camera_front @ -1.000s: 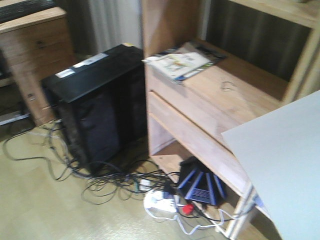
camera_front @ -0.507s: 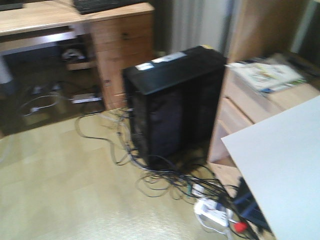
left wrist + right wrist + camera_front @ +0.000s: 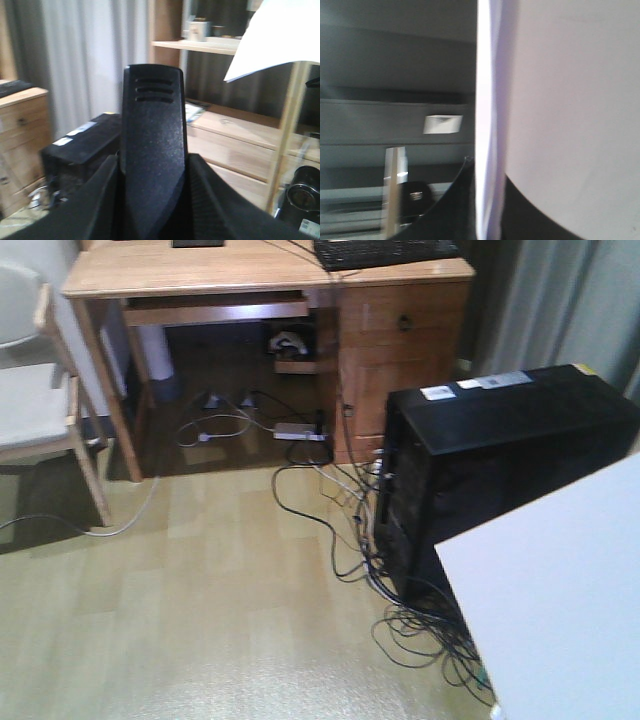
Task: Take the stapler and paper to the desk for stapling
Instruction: 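Drive the base away from the shelf toward the wooden desk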
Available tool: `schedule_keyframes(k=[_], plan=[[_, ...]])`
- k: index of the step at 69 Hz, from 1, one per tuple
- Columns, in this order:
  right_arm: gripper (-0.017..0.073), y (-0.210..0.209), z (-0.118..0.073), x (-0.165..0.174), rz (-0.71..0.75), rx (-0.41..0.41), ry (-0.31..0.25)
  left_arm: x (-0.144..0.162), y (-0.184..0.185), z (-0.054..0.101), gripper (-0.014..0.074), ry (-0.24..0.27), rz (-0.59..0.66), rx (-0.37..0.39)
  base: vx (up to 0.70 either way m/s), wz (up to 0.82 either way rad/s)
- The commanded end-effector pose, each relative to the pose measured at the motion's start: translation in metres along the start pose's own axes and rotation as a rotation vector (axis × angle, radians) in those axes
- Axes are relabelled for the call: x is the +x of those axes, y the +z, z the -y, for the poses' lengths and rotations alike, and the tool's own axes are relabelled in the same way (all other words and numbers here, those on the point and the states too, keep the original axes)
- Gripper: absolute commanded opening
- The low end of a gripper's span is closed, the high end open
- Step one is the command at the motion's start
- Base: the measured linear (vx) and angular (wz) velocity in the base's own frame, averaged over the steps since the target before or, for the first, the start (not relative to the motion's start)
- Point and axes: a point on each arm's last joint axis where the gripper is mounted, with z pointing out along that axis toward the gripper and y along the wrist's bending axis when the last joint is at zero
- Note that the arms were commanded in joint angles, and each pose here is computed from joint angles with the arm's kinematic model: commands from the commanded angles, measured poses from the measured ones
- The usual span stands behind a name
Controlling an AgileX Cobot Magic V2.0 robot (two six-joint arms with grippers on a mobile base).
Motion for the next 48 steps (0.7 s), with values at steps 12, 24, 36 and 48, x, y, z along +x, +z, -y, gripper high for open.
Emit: schedule_keyframes(k=[12,24,36,48], plan=[[-0.0006,0.0067,-0.0074,-0.0049,0.016,-0.066,-0.011,-0.0174,-0.0006,0.0003,-0.0006,-0.013,0.126,0.003,0.15,0.43],[-0.0006,0.0067,-0.0072,-0.0049,0.016,-0.064,-0.011,-0.0174,-0.0006,0.0003,-0.0006,-0.013,0.126,0.003,0.18,0.34],[-0.0006,0.0067,-0.0073,-0.0049,0.016,-0.066,-0.011,-0.0174,-0.0006,0.0003,-0.0006,-0.013,0.126,0.003,0.21,0.24],[-0.0006,0.0067,-0.0073,-0.0049,0.016,-0.066,-0.011,-0.0174,-0.0006,0.0003,-0.0006,-0.013,0.126,0.003,0.25,0.14]])
